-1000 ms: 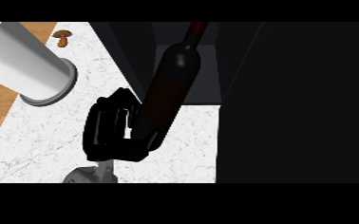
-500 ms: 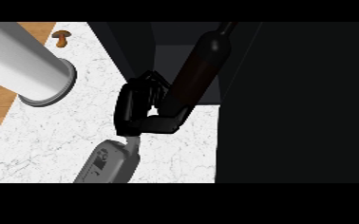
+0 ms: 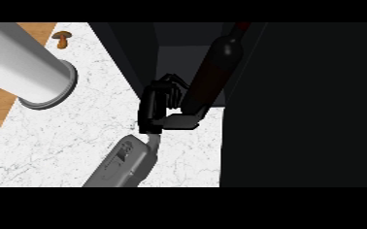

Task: Pick up the wine, place it into the cabinet and close the cabinet

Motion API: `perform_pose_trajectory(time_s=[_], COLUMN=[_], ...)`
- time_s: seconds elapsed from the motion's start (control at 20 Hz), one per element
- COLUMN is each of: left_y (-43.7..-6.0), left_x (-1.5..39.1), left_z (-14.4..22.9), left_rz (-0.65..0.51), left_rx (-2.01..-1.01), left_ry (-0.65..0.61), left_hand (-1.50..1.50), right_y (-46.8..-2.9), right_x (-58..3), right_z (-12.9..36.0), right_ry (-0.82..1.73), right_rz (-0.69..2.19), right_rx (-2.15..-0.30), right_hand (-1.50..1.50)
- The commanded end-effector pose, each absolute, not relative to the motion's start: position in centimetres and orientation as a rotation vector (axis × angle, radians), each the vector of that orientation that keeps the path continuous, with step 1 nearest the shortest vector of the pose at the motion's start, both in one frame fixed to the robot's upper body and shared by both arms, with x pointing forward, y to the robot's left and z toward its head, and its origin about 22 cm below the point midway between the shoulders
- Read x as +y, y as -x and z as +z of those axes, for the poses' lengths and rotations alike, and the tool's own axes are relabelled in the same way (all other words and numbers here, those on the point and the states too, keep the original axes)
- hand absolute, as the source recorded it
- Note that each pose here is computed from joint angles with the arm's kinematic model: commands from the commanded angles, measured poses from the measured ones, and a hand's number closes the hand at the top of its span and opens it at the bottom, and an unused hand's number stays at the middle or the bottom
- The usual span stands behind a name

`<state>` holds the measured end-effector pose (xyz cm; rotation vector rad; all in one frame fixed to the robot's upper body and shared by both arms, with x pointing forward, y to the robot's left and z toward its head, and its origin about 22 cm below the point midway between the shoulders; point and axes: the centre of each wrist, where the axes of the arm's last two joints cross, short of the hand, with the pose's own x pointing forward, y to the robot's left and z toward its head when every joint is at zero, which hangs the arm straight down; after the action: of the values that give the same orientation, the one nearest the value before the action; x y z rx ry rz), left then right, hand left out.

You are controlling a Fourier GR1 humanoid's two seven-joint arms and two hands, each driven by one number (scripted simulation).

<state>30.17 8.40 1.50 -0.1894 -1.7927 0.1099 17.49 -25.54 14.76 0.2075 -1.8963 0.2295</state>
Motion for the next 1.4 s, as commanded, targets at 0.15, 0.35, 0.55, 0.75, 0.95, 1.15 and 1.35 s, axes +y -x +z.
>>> perform_pose_trajectory(time_s=[0.15, 0.35, 0.55, 0.75, 0.95, 1.15, 1.35], left_y=[-31.5, -31.0, -30.6, -31.0, -32.5, -33.8, -33.9], left_x=[8.1, 8.2, 8.5, 9.8, 11.3, 10.8, 9.9], left_z=[0.7, -2.1, -4.2, -5.2, -6.5, -6.1, -6.2], left_rz=[0.124, 0.147, 0.148, 0.208, 0.265, 0.254, 0.243], left_rx=[-1.76, -1.723, -1.723, -1.714, -1.709, -1.681, -1.708], left_ry=[0.164, 0.146, 0.113, 0.141, 0.182, 0.239, 0.223], left_hand=[1.5, 1.5, 1.5, 1.5, 1.5, 1.5, 1.5], right_y=[-16.5, -17.4, -15.5, -16.8, -15.5, -17.3, -17.4], right_x=[-25.4, -23.0, -25.3, -24.6, -24.5, -24.9, -22.2], right_z=[15.6, 14.9, 14.5, 14.9, 13.9, 14.7, 13.7], right_ry=[-0.218, -0.201, -0.208, -0.223, -0.233, -0.223, -0.234], right_rz=[0.223, 0.231, 0.209, 0.213, 0.219, 0.24, 0.248], right_rx=[-1.89, -1.891, -1.898, -1.887, -1.89, -1.865, -1.894], right_hand=[-1.5, -1.5, -1.5, -1.5, -1.5, -1.5, -1.5])
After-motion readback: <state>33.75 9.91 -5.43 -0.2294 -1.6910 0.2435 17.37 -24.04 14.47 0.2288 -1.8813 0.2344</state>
